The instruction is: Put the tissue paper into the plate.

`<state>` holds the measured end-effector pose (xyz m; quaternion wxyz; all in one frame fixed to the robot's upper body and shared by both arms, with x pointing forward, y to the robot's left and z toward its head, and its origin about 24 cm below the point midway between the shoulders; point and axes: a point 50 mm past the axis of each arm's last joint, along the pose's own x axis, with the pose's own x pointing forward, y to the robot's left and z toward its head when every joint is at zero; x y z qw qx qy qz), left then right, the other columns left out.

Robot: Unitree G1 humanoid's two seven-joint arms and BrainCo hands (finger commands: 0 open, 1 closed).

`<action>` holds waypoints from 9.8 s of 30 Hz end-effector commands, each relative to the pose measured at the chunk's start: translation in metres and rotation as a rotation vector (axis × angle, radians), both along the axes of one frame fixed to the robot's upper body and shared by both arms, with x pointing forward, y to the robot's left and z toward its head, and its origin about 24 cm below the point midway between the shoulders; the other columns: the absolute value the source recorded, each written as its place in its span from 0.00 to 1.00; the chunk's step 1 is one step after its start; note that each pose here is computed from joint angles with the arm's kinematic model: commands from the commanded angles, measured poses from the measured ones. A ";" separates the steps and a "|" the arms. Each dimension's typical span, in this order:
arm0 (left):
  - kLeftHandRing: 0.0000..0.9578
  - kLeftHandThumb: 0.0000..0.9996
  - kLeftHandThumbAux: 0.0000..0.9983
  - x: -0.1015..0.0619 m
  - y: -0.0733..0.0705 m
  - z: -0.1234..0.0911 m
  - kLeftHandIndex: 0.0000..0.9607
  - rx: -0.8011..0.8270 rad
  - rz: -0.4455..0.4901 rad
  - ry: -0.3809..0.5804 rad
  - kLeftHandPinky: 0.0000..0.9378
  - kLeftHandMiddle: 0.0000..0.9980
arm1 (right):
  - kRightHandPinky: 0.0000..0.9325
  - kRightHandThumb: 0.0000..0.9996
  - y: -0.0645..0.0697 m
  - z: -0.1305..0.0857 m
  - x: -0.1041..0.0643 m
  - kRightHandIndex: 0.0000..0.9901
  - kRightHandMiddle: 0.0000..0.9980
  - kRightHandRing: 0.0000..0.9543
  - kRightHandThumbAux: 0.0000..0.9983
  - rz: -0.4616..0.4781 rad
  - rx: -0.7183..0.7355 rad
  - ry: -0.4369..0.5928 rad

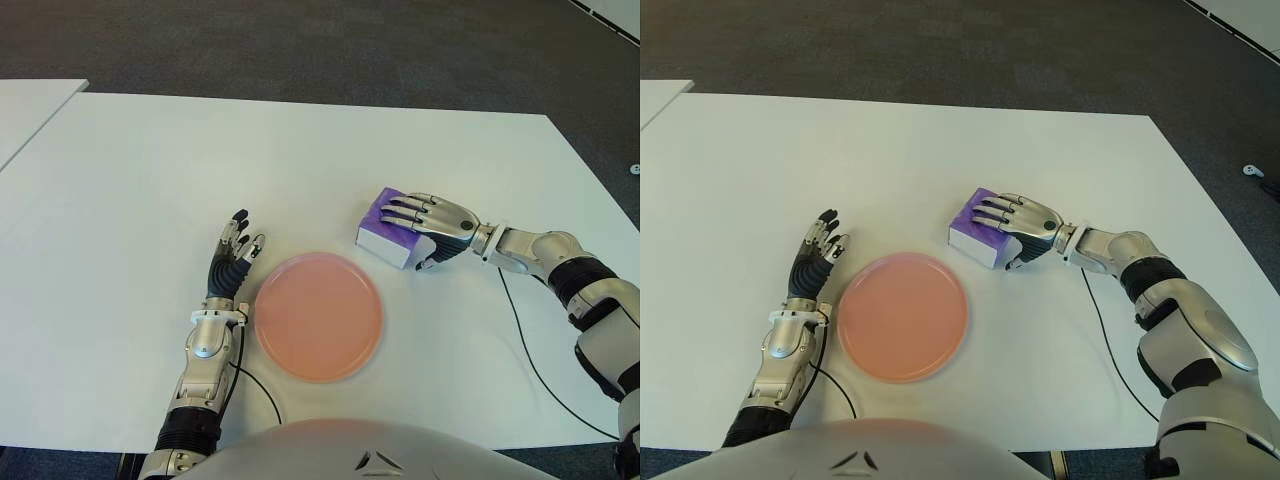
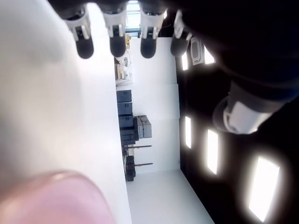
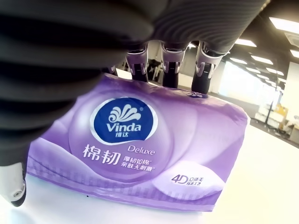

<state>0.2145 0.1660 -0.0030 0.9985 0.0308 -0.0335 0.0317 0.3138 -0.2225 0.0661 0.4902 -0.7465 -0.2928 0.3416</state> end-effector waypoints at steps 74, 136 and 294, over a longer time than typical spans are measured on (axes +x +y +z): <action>0.00 0.00 0.52 -0.003 -0.004 -0.003 0.00 -0.001 0.071 0.028 0.00 0.00 | 0.00 0.53 0.016 0.016 0.005 0.00 0.00 0.00 0.55 -0.047 0.137 -0.141; 0.00 0.00 0.47 -0.012 -0.006 -0.005 0.00 0.010 0.089 0.006 0.00 0.00 | 0.00 0.49 0.035 0.008 0.038 0.00 0.00 0.00 0.50 -0.108 0.135 -0.173; 0.00 0.00 0.48 -0.029 -0.006 -0.005 0.00 0.029 0.178 -0.002 0.00 0.00 | 0.88 0.85 0.059 -0.100 -0.022 0.39 0.53 0.86 0.68 -0.279 0.213 0.028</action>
